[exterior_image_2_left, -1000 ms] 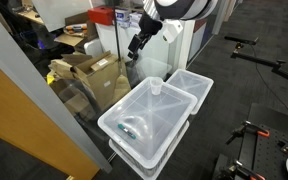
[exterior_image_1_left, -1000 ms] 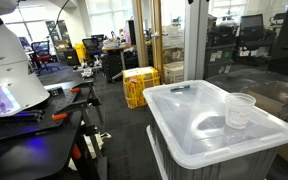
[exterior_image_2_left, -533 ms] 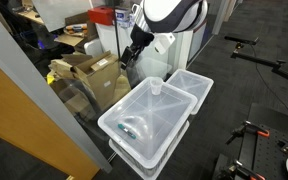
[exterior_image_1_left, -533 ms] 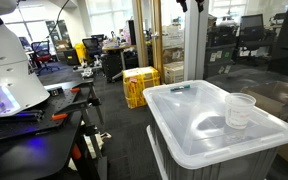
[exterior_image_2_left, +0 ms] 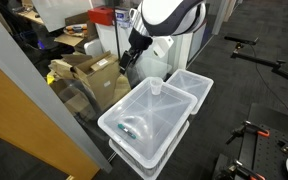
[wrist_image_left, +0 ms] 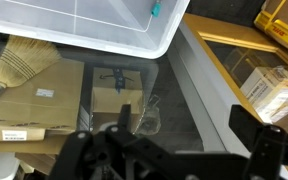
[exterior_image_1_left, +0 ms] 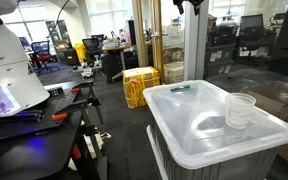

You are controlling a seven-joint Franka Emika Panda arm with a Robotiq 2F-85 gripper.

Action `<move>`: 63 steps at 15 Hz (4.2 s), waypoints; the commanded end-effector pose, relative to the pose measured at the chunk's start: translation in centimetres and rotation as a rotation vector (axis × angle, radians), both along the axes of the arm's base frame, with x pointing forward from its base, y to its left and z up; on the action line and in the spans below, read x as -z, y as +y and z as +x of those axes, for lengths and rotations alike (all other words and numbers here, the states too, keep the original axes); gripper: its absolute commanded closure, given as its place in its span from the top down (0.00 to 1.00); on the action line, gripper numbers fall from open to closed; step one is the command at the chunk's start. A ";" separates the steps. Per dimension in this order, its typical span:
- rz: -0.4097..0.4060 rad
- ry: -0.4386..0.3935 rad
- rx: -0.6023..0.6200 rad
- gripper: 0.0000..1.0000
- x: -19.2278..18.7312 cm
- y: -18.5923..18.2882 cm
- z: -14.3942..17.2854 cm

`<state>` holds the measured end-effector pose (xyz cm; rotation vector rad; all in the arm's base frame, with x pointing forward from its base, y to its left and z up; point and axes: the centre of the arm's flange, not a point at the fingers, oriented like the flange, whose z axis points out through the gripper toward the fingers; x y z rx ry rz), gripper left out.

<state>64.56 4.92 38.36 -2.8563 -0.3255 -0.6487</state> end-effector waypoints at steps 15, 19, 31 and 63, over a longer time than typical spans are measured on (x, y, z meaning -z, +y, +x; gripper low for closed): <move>0.050 -0.014 0.070 1.00 11.2 5.6 2.0; 0.075 0.019 0.076 1.00 14.4 6.1 3.3; 0.089 0.082 0.057 1.00 21.7 8.3 6.6; 0.076 0.359 0.178 1.00 29.8 8.7 6.9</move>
